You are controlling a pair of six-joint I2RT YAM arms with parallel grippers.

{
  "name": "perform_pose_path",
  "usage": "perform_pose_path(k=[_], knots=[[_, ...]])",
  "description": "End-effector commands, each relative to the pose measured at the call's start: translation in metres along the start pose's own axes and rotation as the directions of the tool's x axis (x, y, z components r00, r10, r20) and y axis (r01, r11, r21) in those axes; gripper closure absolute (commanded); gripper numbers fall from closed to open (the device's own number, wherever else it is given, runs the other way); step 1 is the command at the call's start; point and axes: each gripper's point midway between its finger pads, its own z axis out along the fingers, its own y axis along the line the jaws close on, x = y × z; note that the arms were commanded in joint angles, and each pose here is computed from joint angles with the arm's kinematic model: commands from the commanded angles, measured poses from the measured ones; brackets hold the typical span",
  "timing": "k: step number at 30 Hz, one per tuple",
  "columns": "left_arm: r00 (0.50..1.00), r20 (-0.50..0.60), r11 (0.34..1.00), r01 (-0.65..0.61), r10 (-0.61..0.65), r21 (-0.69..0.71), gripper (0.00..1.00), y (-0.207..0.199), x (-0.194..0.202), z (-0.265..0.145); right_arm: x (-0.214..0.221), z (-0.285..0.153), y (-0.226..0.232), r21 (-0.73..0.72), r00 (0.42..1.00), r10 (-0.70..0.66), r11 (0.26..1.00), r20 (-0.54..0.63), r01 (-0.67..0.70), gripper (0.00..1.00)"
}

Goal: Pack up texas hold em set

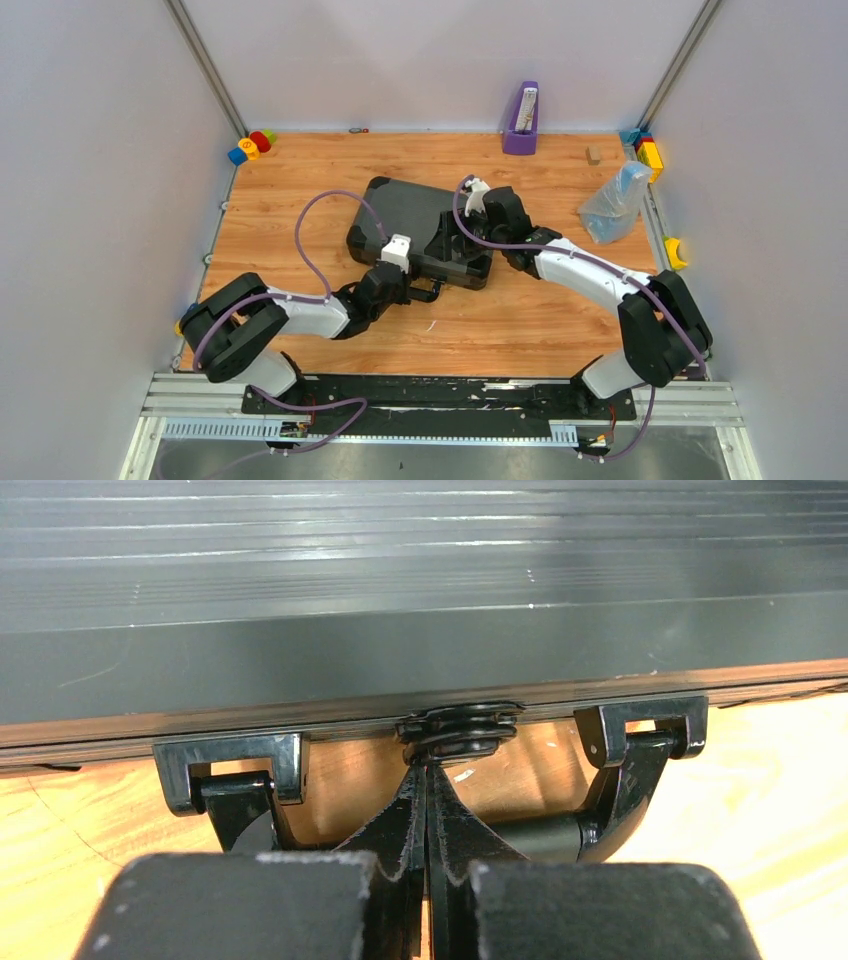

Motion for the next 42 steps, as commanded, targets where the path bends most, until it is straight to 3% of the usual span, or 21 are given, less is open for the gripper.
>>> perform_pose_path(k=[1,6,12,14,16,18,19,20,23,24,28,32,35,38,40,42], knots=[[0.997,0.029,0.996,-0.072,0.074,-0.054,1.0,0.02,0.006,0.001,0.099,-0.012,-0.027,0.134,0.937,0.152,0.984,-0.314,-0.115,0.14],[0.995,0.096,1.0,-0.002,0.002,-0.001,1.0,0.014,-0.021,-0.031,0.064,-0.034,-0.016,0.15,0.975,0.118,0.985,-0.189,-0.091,0.14],[0.984,0.17,0.997,0.063,-0.057,-0.034,1.0,0.031,-0.054,-0.081,0.017,-0.081,-0.03,0.295,0.992,0.051,0.952,0.112,-0.083,0.11],[0.975,0.205,0.994,0.094,-0.079,-0.06,0.89,0.043,-0.064,-0.099,0.0,-0.107,-0.042,0.361,0.964,0.005,0.927,0.265,-0.105,0.11],[0.965,0.244,0.988,0.124,-0.1,-0.089,0.7,0.056,-0.075,-0.118,-0.015,-0.135,-0.043,0.355,0.901,-0.067,0.929,0.429,-0.1,0.1],[0.952,0.292,0.988,0.129,-0.097,-0.091,0.24,0.062,-0.09,-0.135,-0.031,-0.165,-0.038,0.322,0.797,-0.129,0.943,0.59,-0.085,0.07],[0.948,0.308,0.993,0.1,-0.075,-0.065,0.06,0.058,-0.098,-0.142,-0.033,-0.174,-0.036,0.308,0.745,-0.163,0.949,0.647,-0.06,0.07],[0.94,0.337,0.997,0.069,-0.052,-0.037,0.02,0.054,-0.107,-0.15,-0.038,-0.186,-0.033,0.295,0.678,-0.191,0.955,0.71,-0.04,0.06],[0.91,0.415,0.999,0.018,0.001,-0.042,0.0,0.056,-0.128,-0.164,-0.037,-0.197,-0.041,0.329,0.563,-0.274,0.944,0.779,0.004,0.0],[0.905,0.423,0.995,-0.011,0.051,-0.096,0.0,0.064,-0.131,-0.165,-0.035,-0.197,-0.047,0.359,0.555,-0.297,0.933,0.777,-0.002,0.0],[0.865,0.446,0.941,-0.079,0.23,-0.33,0.0,0.099,-0.143,-0.167,-0.032,-0.19,-0.07,0.495,0.597,-0.401,0.869,0.695,0.007,0.0],[0.817,0.453,0.889,-0.147,0.356,-0.433,0.0,0.119,-0.146,-0.152,-0.031,-0.192,-0.112,0.659,0.607,-0.506,0.751,0.613,-0.04,0.0],[0.835,0.451,0.886,-0.088,0.315,-0.456,0.01,0.146,-0.148,-0.136,-0.034,-0.205,-0.155,0.691,0.636,-0.469,0.708,0.613,-0.143,0.0],[0.805,0.486,0.855,-0.051,0.341,-0.516,0.01,0.179,-0.156,-0.134,-0.027,-0.233,-0.206,0.635,0.601,-0.373,0.708,0.707,-0.308,0.02],[0.827,0.443,0.827,-0.047,0.347,-0.56,0.01,0.205,-0.149,-0.127,-0.024,-0.233,-0.225,0.636,0.617,-0.358,0.706,0.701,-0.313,0.0],[0.864,0.417,0.839,-0.013,0.283,-0.544,0.03,0.227,-0.137,-0.112,-0.019,-0.211,-0.23,0.657,0.685,-0.366,0.722,0.63,-0.218,0.0]])
